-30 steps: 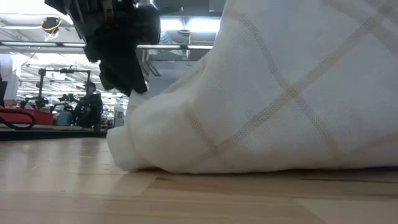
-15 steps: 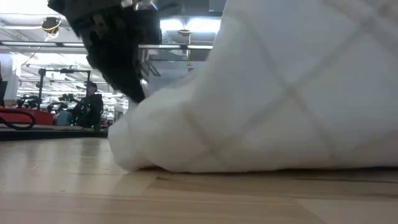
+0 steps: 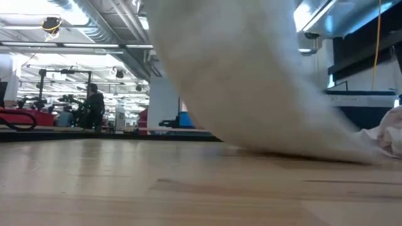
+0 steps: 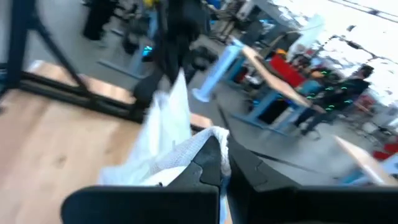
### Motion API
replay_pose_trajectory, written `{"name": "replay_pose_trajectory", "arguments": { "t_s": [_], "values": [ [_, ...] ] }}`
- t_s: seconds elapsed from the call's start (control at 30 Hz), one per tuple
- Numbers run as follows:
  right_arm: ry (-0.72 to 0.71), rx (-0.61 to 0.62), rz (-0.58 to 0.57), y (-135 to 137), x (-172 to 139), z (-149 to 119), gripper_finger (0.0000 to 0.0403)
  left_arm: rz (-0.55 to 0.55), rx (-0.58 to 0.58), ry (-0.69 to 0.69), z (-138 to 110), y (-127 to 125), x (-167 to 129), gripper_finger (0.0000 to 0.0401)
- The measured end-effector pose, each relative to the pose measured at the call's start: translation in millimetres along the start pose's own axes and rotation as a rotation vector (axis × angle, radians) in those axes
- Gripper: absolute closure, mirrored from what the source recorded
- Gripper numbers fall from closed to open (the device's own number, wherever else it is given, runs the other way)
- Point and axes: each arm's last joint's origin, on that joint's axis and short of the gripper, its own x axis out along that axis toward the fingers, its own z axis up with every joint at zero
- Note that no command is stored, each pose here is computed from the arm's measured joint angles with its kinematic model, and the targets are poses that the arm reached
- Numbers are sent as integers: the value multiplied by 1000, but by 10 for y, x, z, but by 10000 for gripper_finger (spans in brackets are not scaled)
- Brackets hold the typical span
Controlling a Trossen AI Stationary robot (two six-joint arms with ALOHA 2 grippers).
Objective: Fold towel
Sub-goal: Fold the white patterned towel
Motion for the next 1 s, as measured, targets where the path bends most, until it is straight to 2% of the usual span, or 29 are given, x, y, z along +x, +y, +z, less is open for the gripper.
{"name": "replay_pose_trajectory", "arguments": {
  "t_s": [0.1, 0.27, 0.4, 0.53, 0.63, 0.87, 1.0],
  "values": [
    [-11, -6, -9, -201, 70, 60, 393, 25, -21, -141, 282, 196, -333, 399],
    [-14, -17, 88, -405, 207, 43, 393, 87, -49, -286, 568, 427, -692, 399],
    [73, -19, 79, -544, 269, -48, 393, 232, -58, -312, 644, 548, -816, 400],
    [202, -19, 46, -638, 319, -205, 396, 462, -58, -293, 651, 621, -854, 399],
    [298, -12, -17, -719, 340, -323, 398, 578, -56, -275, 644, 651, -870, 400],
    [381, 9, -273, -893, 328, -426, 399, 683, -41, -252, 643, 657, -866, 398],
    [377, 0, -393, -942, 293, -414, 398, 689, -31, -247, 644, 650, -859, 398]
  ]
}}
